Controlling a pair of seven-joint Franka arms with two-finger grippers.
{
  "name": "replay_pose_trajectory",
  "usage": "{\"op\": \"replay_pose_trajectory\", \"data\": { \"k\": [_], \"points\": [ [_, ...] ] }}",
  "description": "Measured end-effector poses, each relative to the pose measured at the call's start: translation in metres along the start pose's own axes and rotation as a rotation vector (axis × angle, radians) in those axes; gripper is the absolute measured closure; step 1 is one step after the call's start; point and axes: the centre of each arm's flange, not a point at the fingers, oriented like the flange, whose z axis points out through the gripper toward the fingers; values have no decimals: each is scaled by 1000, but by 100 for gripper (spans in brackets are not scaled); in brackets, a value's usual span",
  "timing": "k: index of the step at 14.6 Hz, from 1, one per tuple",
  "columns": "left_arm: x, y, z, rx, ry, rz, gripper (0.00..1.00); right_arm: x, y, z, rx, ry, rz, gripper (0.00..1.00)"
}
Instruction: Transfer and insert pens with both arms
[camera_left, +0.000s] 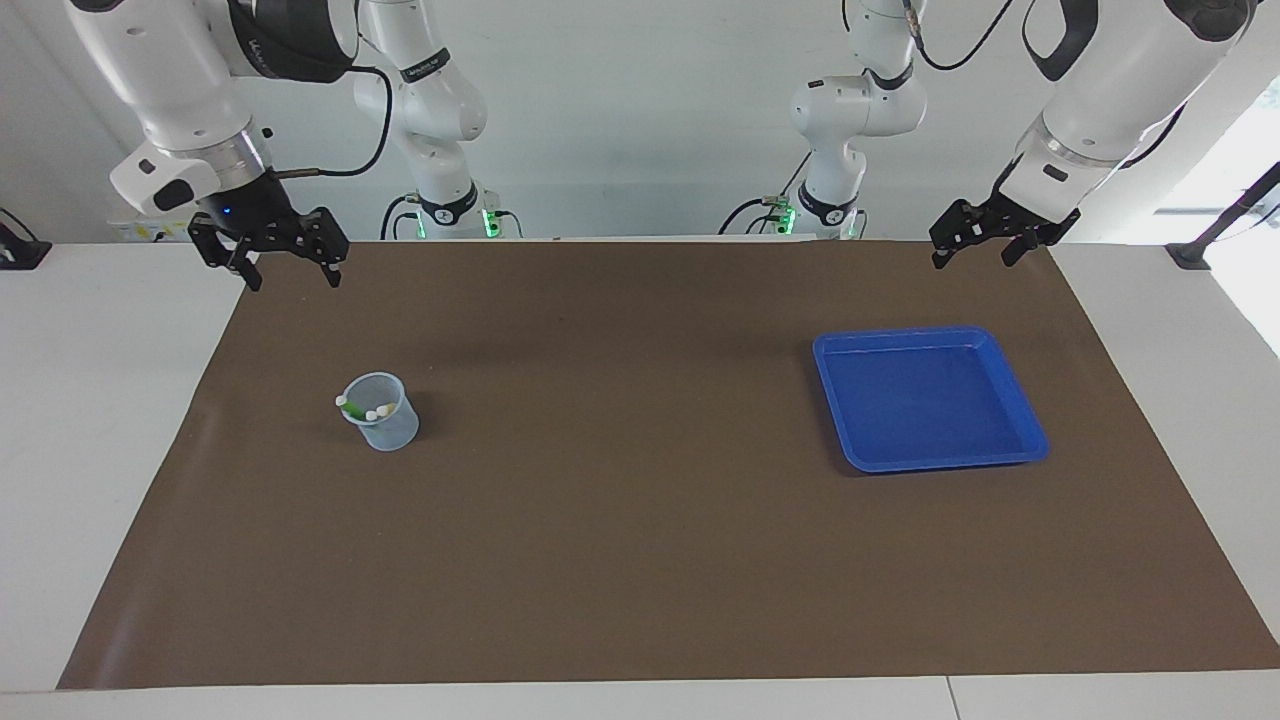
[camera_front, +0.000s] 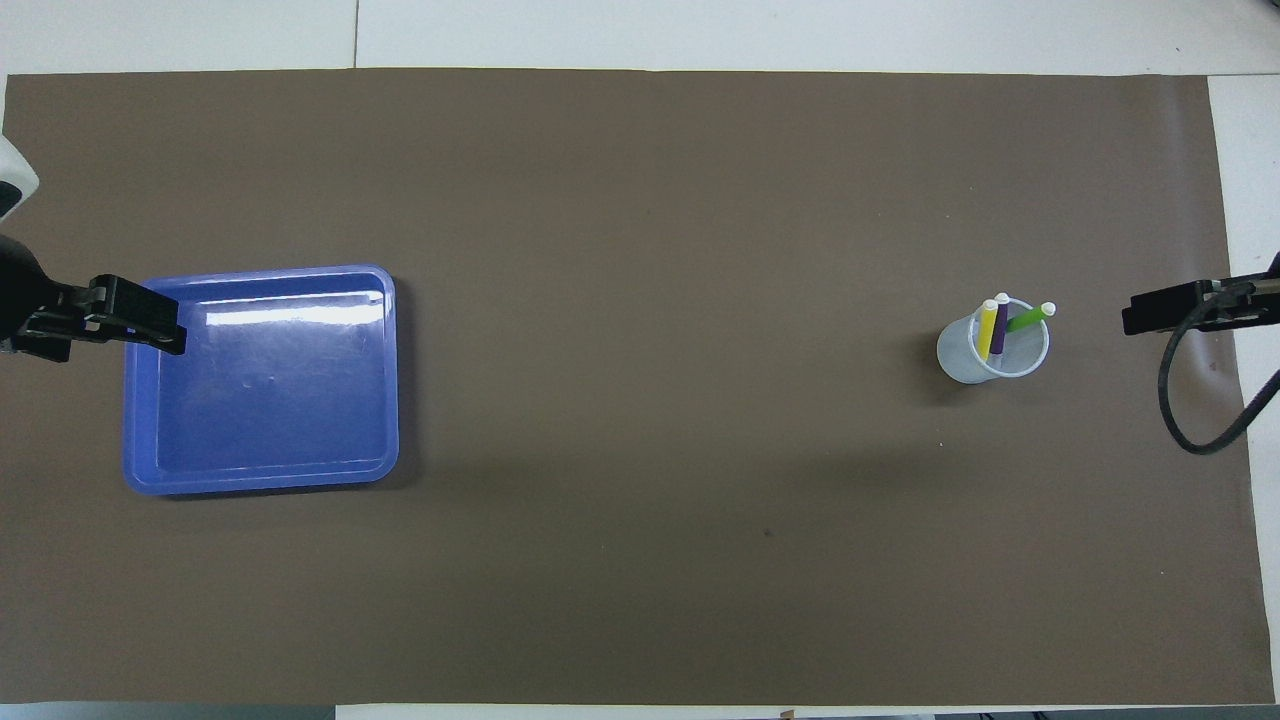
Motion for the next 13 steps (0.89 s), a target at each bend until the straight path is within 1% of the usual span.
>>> {"op": "replay_pose_trajectory", "data": {
  "k": [7,11,13],
  "points": [
    [0,-2,-1,-1,5,-3,0,1,3,1,30,-24,-8,0],
    [0,-3,-1,-1,4,-5,0,4,6,-12,-6,-32,16,0],
    [0,-3,-1,-1,4,-5,0,6,6,-21,-11,-33,30,0]
  ]
}}
